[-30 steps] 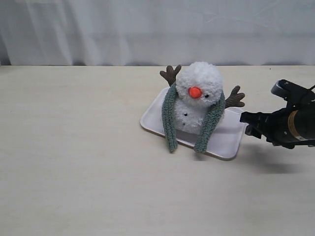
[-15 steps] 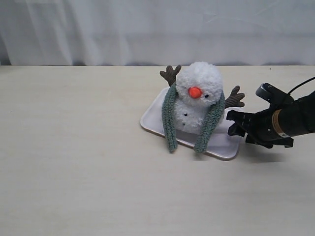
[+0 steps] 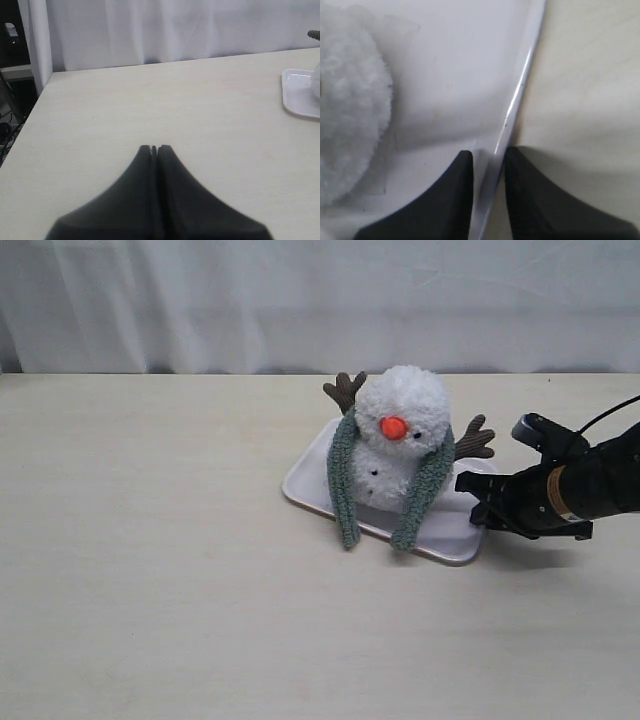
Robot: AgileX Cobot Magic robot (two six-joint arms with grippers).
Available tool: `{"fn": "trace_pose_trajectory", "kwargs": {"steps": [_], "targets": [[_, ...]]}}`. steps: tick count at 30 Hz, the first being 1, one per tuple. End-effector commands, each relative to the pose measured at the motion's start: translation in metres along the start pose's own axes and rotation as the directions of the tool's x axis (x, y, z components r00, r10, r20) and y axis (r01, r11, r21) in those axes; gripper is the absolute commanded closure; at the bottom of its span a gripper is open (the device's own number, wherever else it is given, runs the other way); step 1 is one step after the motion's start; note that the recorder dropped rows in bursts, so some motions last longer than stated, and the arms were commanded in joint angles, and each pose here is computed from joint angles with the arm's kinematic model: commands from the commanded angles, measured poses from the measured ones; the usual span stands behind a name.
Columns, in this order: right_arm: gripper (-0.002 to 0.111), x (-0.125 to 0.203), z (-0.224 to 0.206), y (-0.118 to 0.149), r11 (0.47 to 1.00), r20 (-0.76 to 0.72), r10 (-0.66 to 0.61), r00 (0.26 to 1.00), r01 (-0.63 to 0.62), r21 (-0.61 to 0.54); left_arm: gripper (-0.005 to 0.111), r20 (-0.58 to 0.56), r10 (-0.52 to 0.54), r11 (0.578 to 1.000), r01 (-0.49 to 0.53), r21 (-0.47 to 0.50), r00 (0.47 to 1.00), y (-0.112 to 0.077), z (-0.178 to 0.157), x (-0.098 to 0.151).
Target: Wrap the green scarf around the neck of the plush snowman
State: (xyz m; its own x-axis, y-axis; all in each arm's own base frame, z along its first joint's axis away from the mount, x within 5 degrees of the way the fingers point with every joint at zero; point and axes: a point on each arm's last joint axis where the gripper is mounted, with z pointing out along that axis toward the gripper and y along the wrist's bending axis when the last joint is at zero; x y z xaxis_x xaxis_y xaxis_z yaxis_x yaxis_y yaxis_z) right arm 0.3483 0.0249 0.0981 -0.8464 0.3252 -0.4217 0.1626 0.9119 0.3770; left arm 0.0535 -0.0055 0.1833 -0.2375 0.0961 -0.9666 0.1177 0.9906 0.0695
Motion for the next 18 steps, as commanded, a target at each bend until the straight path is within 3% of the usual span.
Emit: {"fn": "trace_pose_trajectory", "kwargs": {"steps": [1, 11, 18], "targets": [[0.086, 0.003, 0.007, 0.005, 0.998, -0.023, -0.065, 0.998, 0.064, -0.008, 0.107, 0.014, 0.002, 1.0, -0.002, 0.007, 1.0, 0.0, 0.0, -0.001], [0.086, -0.006, 0.006, -0.004, 0.985, 0.037, -0.139, 0.99, 0.135, 0.104, 0.107, 0.014, 0.002, 1.0, -0.002, 0.007, 1.0, 0.0, 0.0, -0.001], [0.086, -0.027, 0.004, 0.004, 0.944, 0.083, -0.319, 0.944, 0.309, 0.111, 0.107, 0.014, 0.002, 1.0, -0.002, 0.007, 1.0, 0.0, 0.0, -0.001]]}}
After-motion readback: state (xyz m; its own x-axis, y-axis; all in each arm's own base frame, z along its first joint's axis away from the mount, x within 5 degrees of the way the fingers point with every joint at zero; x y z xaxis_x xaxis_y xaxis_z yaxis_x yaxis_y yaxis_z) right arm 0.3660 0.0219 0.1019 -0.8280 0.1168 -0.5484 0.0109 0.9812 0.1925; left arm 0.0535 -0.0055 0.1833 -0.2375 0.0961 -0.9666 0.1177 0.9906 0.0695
